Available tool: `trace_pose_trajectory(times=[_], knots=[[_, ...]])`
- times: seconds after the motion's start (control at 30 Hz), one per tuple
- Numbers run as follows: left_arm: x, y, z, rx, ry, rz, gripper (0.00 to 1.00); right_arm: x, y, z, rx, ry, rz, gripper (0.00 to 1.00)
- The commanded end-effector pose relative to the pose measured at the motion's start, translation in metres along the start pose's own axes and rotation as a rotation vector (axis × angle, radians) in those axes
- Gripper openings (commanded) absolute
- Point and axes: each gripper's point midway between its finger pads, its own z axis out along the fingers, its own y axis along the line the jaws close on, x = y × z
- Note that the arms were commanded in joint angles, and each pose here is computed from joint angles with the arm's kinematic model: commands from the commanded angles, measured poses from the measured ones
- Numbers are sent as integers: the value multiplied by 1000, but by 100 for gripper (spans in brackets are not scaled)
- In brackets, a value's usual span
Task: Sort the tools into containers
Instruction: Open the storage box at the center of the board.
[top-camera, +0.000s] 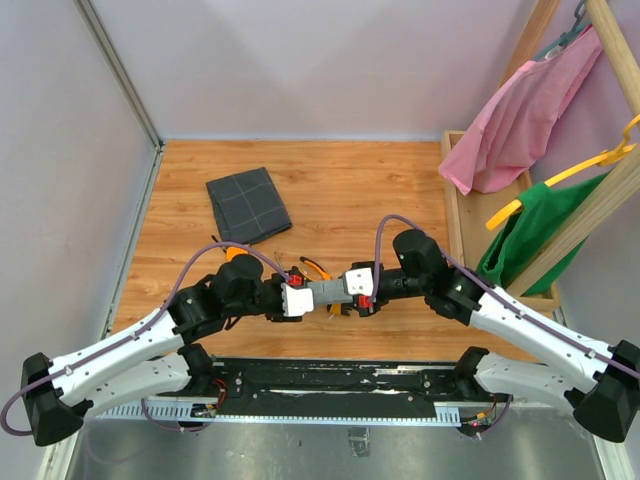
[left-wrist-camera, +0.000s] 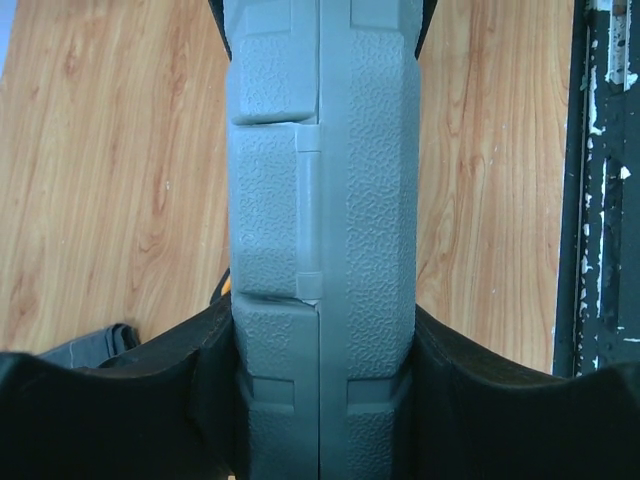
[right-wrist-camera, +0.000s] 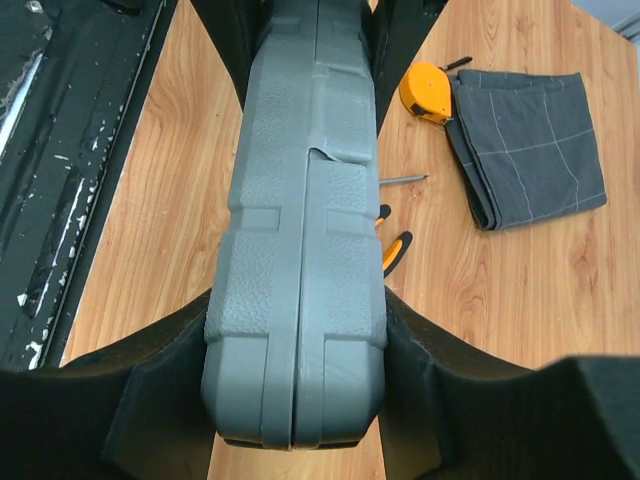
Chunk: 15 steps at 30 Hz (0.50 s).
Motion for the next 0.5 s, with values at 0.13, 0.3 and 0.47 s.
trace_pose_trajectory(times=[0.13, 0.3, 0.47], knots=[[-55, 14, -24, -89, -248, 28, 66, -39, 5, -15, -21, -107, -43, 1], [-69, 8, -36, -82, -341, 31, 82, -55, 11, -30, -11, -166, -73, 1], [-80, 2, -44, -58, -404, 33, 83, -68, 16, -43, 3, -211, -93, 1]])
